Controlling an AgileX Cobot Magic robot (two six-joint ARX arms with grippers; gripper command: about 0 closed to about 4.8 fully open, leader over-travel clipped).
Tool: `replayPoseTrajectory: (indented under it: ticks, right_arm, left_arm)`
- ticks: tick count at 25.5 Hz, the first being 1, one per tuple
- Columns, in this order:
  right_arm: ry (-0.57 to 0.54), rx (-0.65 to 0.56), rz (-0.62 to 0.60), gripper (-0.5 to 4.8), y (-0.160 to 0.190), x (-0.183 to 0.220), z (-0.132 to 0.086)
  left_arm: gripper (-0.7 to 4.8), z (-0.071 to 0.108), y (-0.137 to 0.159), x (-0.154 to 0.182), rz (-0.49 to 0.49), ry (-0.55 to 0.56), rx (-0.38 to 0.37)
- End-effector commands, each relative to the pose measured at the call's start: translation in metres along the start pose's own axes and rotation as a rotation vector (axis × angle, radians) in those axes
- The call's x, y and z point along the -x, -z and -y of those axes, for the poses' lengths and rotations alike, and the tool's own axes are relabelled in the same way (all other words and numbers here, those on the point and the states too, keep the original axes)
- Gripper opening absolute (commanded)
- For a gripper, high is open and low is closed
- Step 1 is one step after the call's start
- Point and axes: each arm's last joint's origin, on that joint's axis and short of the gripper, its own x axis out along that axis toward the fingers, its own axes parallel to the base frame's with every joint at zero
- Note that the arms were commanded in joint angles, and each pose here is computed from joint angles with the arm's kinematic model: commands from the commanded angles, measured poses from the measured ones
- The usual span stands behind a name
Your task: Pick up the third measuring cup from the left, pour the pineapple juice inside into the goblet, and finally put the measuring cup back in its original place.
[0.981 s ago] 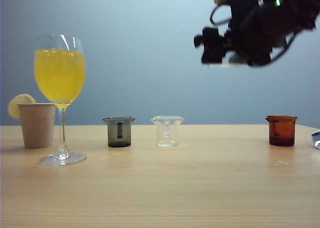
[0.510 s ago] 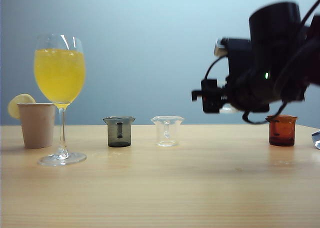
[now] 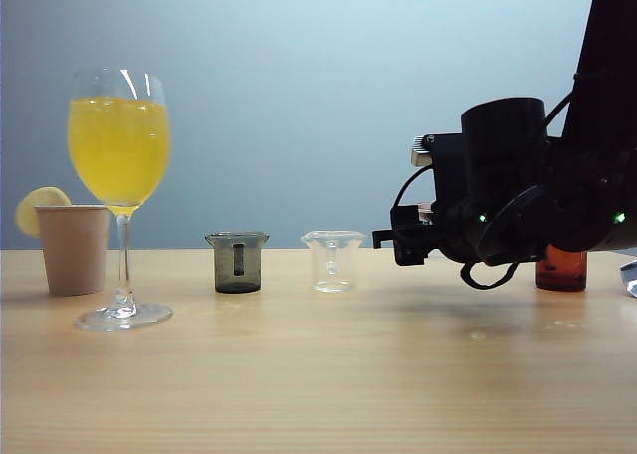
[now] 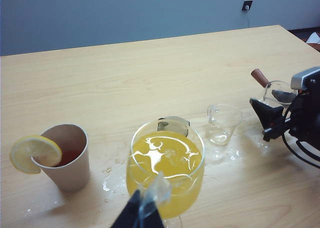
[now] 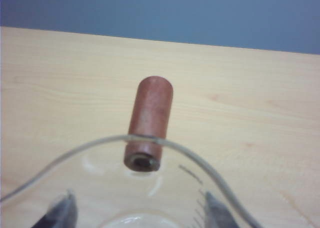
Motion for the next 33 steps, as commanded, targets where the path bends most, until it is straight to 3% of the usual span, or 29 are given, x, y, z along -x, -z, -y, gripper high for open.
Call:
replayPoseTrajectory:
  ticks: [1,6,33]
  right_arm:
    - [-0.011,-0.004,0.007,1.16,-0.001,-0.004,0.004]
    - [-0.027,0.01,-0.079,1.16,0.009,-0.005,0.006]
    - [-0.047,0.012,-0.139,1.16,0.026,-0.008,0.009]
  left_arm:
    - [-0.04,0.0,-0.003,0.001,0.016,0.004,0.005]
    - [-0.04,0.0,-0.003,0.001,0.016,0.004,0.005]
    - [-0.04,0.0,-0.003,0.001,0.016,0.004,0.005]
